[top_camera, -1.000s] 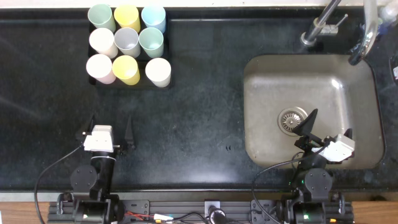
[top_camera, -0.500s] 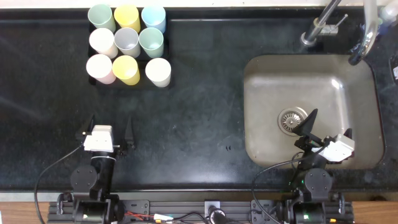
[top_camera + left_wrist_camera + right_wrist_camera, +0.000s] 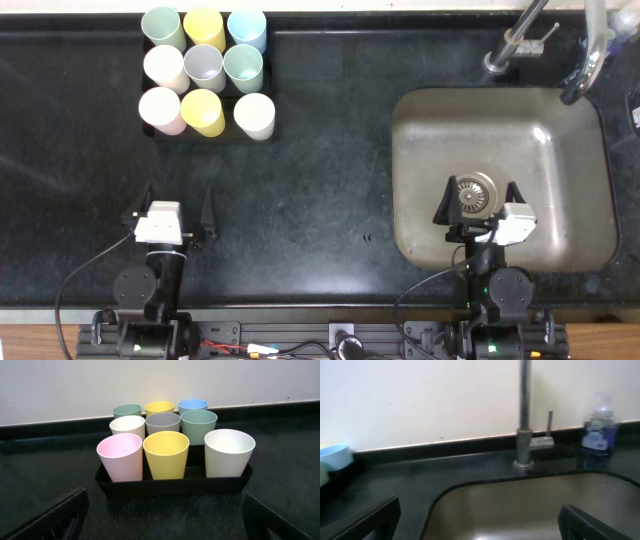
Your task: Store Cups
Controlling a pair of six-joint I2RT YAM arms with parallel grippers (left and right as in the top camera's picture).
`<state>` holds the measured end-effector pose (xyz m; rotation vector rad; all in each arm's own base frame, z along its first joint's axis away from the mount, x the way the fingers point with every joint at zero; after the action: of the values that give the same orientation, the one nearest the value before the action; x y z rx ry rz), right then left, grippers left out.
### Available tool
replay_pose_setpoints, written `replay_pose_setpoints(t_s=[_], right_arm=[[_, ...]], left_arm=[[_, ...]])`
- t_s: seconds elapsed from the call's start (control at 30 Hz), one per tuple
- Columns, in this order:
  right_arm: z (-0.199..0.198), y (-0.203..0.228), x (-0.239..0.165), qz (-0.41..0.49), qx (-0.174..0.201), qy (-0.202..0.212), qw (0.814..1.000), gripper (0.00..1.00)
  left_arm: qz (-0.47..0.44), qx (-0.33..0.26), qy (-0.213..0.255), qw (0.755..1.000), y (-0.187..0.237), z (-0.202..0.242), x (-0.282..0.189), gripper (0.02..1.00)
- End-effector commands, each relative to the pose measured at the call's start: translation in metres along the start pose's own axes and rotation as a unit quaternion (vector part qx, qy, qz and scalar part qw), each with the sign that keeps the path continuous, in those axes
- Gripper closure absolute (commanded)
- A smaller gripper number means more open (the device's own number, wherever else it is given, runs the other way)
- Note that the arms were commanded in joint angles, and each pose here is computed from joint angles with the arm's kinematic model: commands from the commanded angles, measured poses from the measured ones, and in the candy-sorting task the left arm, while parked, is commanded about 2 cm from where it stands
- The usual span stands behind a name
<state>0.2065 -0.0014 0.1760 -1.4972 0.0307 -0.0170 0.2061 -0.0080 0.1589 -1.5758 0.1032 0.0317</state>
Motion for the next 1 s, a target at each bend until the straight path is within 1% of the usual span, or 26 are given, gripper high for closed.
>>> replay_pose_setpoints(t_s=[0.03,1.0], right_arm=[[0.01,0.0043,-0.0002,0.003,0.0,-0.038,0.999,0.003],[0.0087,0.0042,-0.0001,0.003,0.0,-0.034,0.999,0.003]], left_arm=[[-0.001,0.01,0.001,1.0,-0.0006,-0.0004,-0.0007,0.018],[-0.001,0.01,0.001,1.0,-0.0006,-0.0004,-0.0007,0.018]])
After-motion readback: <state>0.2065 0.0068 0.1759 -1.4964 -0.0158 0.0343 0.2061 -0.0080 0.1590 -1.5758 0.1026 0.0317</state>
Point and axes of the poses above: each gripper's point midway between its finger pads, its own x axis out along the fingers, its own z axis along the line the jaws close on, y = z × x, the point moved 4 cm from there along -x, back along the fingers, and after that the axes turned 4 degrees about -x, right-handed, at the moved point
